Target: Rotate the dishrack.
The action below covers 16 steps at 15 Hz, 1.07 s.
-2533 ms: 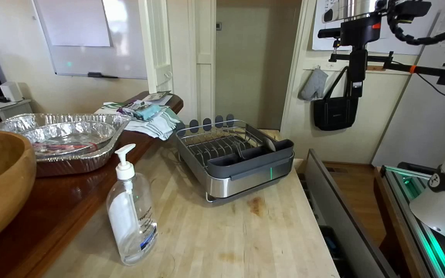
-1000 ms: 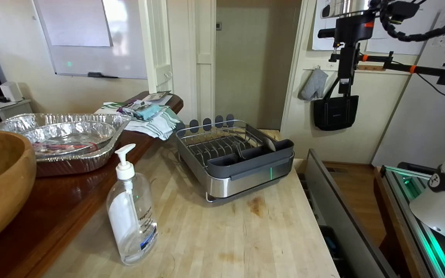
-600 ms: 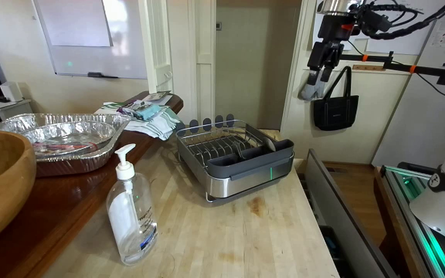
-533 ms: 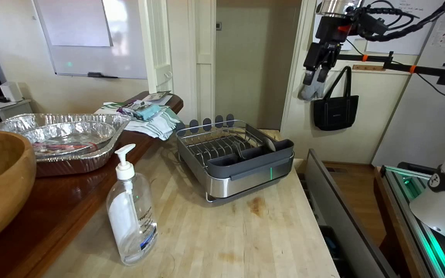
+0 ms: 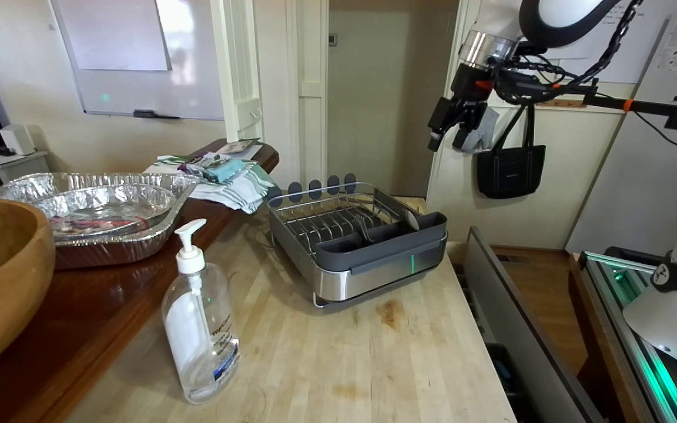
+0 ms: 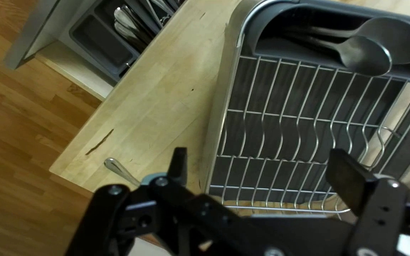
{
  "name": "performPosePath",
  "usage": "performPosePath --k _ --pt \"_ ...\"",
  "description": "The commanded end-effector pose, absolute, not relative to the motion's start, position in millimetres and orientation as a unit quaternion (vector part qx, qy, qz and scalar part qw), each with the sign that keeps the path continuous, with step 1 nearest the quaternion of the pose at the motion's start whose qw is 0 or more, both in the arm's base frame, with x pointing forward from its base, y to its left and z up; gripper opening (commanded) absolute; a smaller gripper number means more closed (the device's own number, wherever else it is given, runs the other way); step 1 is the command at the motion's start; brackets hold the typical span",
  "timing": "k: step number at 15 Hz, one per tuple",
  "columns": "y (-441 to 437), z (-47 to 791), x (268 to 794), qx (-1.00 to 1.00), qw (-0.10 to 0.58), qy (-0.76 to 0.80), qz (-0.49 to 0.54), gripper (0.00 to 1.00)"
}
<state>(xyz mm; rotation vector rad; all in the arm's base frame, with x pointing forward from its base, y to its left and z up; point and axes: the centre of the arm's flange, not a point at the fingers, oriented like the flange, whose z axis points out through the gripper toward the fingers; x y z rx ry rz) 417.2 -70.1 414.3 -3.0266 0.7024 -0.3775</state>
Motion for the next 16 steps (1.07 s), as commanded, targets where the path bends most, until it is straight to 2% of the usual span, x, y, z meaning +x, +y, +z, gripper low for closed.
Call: performPosePath --k 1,4,5,16 --pt "-87.6 378.0 437.7 -0.962 0.006 0.247 -0.116 1.0" --pt "-97.9 356.2 445.4 -0.963 0.006 0.25 -0.1 1.0" --pt "-90.5 371.5 432.0 -0.964 0.006 0.244 -0.107 1.0" --pt "-94.9 353.2 448.7 -0.963 0.0 0.254 -0.096 1.0"
